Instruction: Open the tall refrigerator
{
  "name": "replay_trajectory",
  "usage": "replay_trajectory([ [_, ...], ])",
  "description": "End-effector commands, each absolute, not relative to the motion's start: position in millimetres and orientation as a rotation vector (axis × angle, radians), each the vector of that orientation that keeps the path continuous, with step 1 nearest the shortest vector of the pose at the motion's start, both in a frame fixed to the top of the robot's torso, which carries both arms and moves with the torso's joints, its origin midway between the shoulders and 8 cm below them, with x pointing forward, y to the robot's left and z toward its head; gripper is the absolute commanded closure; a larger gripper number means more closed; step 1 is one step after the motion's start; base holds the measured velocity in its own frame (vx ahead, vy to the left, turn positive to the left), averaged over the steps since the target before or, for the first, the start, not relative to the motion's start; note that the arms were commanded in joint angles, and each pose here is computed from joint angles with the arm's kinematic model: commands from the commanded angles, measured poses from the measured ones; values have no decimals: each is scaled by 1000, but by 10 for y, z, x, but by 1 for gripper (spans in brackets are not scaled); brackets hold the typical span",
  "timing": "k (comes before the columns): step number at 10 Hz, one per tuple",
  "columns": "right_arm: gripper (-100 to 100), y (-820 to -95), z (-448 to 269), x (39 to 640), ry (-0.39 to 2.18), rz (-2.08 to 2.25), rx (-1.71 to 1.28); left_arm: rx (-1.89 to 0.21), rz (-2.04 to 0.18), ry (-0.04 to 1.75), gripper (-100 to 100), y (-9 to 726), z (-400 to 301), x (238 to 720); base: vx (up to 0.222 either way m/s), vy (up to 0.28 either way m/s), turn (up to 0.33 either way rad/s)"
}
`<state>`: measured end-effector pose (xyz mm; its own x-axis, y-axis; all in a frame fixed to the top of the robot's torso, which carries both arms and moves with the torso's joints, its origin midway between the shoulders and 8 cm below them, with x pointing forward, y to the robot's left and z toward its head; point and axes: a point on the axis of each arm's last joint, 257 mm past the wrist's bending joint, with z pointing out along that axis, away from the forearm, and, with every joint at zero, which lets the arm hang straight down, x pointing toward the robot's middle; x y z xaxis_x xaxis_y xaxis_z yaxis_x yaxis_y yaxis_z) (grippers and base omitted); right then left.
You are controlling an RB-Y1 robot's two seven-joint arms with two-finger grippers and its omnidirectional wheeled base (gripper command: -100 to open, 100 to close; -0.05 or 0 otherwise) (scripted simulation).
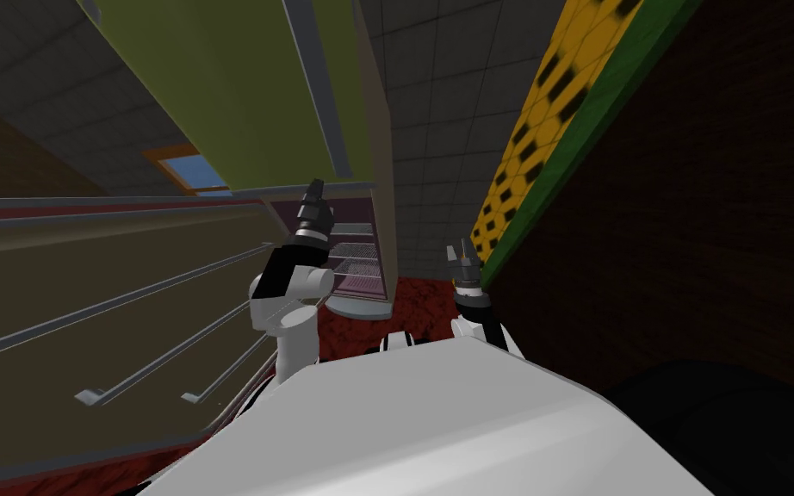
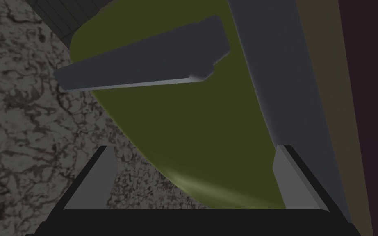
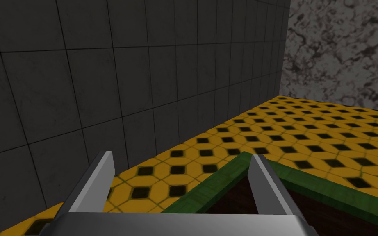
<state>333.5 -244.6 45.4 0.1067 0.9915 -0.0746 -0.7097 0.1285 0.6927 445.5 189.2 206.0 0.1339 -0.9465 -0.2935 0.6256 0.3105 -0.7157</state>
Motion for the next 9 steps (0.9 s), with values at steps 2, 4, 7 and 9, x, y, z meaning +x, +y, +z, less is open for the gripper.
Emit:
replay_trajectory([
  [2,0,-2446,454,3335,615,1357,569,-492,-1211,815,-100,1820,2290,4459,100,-41,-1],
  [4,0,-2446,454,3335,615,1357,569,-501,-1222,811,-100,1784,2396,4447,101,-52,-1],
  [7,0,-2446,454,3335,615,1357,569,-532,-1261,800,-100,1726,2505,4429,77,-15,-1],
  [9,0,-2446,455,3335,615,1357,569,-525,-1251,803,-100,1731,2561,4400,35,-1,-2],
])
